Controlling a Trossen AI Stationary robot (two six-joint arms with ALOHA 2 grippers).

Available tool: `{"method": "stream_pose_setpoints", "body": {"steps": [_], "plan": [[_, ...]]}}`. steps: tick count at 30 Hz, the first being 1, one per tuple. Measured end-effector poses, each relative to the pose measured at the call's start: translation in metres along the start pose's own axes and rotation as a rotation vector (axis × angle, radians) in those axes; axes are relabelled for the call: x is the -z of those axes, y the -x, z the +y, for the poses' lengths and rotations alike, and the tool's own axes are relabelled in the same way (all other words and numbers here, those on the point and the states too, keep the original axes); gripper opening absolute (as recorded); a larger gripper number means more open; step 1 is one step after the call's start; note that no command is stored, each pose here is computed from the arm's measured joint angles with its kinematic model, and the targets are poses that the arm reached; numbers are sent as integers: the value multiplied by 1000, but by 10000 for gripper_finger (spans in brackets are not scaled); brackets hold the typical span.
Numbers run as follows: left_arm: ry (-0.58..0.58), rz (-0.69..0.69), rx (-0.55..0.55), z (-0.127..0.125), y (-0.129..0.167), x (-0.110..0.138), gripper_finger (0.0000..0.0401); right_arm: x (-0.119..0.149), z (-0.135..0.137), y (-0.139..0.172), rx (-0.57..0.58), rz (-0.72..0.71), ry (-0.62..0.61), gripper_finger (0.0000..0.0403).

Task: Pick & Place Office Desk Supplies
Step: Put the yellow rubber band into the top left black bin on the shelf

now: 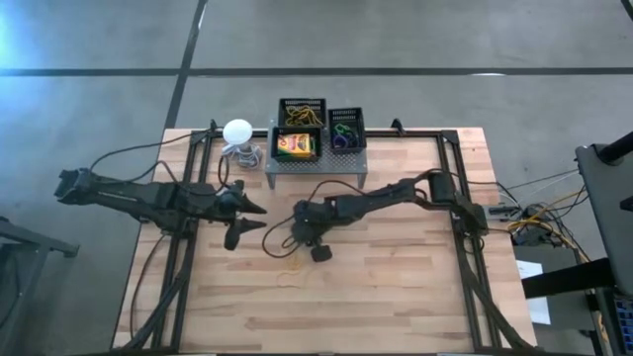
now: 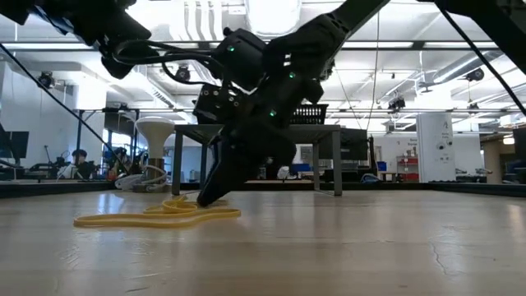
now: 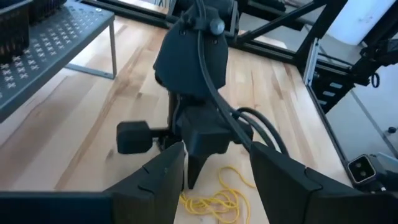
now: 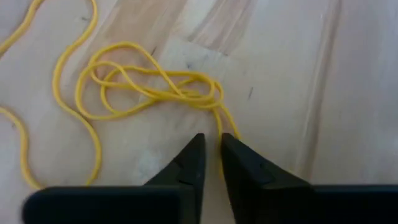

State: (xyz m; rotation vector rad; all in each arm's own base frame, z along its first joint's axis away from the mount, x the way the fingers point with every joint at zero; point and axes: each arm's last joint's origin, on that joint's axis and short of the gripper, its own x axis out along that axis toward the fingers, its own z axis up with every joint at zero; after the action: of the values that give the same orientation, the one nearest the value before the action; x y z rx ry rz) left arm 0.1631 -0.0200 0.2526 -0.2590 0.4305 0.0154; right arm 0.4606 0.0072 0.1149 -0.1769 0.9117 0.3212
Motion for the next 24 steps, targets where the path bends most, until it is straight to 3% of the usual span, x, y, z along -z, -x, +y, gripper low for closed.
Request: {"method": "stream_pose_setpoints", "body": {"steps": [3, 9, 20, 24], "plan": [[1, -6, -1, 1, -1, 2, 189, 2, 1, 6, 9, 25, -17, 17], [-3, -12, -8, 0, -1, 2, 189, 12, 14, 26, 86, 3, -117, 9], [-34, -204, -20, -2, -21, 7, 189, 23, 50, 119, 388, -256, -292, 8], [-7, -278, -88, 4, -32, 11, 189, 32, 62, 149, 461, -340, -317, 8]]}}
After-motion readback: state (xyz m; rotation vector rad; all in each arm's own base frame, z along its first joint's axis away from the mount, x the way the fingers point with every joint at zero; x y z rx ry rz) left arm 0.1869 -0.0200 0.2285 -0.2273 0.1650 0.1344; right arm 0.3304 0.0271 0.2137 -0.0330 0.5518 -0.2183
